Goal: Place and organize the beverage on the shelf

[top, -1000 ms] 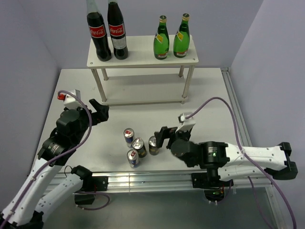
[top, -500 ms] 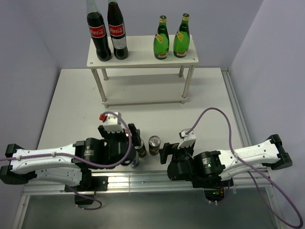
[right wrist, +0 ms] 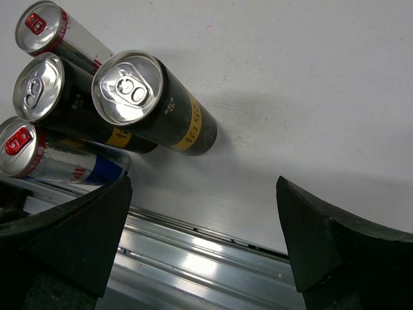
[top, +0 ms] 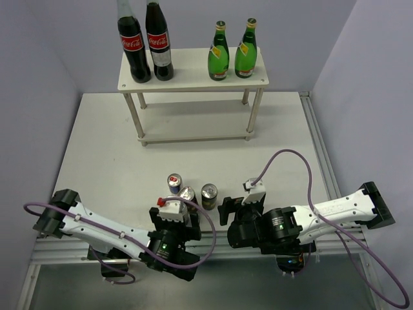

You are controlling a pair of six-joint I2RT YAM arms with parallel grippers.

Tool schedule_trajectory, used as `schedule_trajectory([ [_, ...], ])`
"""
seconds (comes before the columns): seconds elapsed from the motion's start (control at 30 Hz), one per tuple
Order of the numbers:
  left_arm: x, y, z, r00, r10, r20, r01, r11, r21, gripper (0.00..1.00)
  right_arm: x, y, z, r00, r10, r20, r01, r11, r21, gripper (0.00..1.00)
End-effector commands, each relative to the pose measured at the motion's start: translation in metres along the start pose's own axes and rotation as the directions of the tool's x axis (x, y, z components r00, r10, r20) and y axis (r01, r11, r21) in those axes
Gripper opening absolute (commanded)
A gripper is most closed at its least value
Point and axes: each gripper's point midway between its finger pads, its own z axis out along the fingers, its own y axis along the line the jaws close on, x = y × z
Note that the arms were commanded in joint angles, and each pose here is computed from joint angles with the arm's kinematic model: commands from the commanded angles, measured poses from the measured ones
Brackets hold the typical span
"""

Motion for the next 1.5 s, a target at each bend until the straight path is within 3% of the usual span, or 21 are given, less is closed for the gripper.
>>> schedule_trajectory([
  [0.0,0.012,0.014,-0.006,0.989,-0.145,-0.035,0.144,0.989,-0.025,0.99,-0.002,0.0,0.0,0.999,0.044,0.019,-0.044,0.999,-0.007,1.0],
  [0.13,0.037,0.033,0.002,0.997,-0.082,-0.017,0.08,0.994,-0.079,0.99,0.002,-0.004,0.0,0.999,0.041,0.012,-0.041,0.999,-0.005,1.0],
  [0.4,0.072,0.054,0.032,0.985,-0.173,0.014,0.173,0.984,-0.041,0.99,0.005,-0.004,0.001,0.999,0.038,0.006,-0.038,0.999,-0.005,1.0],
  [1.0,0.077,0.05,0.084,0.988,-0.147,0.045,0.147,0.989,-0.009,0.99,0.02,-0.002,0.007,1.0,0.0,-0.014,0.001,1.0,0.017,1.0],
  [1.3,0.067,0.061,0.106,0.989,-0.134,0.066,0.137,0.99,-0.042,0.93,0.025,-0.002,0.009,1.0,-0.018,-0.018,0.018,1.0,0.026,1.0],
  [1.47,0.066,0.07,0.114,0.991,-0.115,0.074,0.12,0.99,-0.079,0.84,0.027,-0.005,0.011,1.0,-0.017,-0.017,0.018,0.999,0.031,1.0],
])
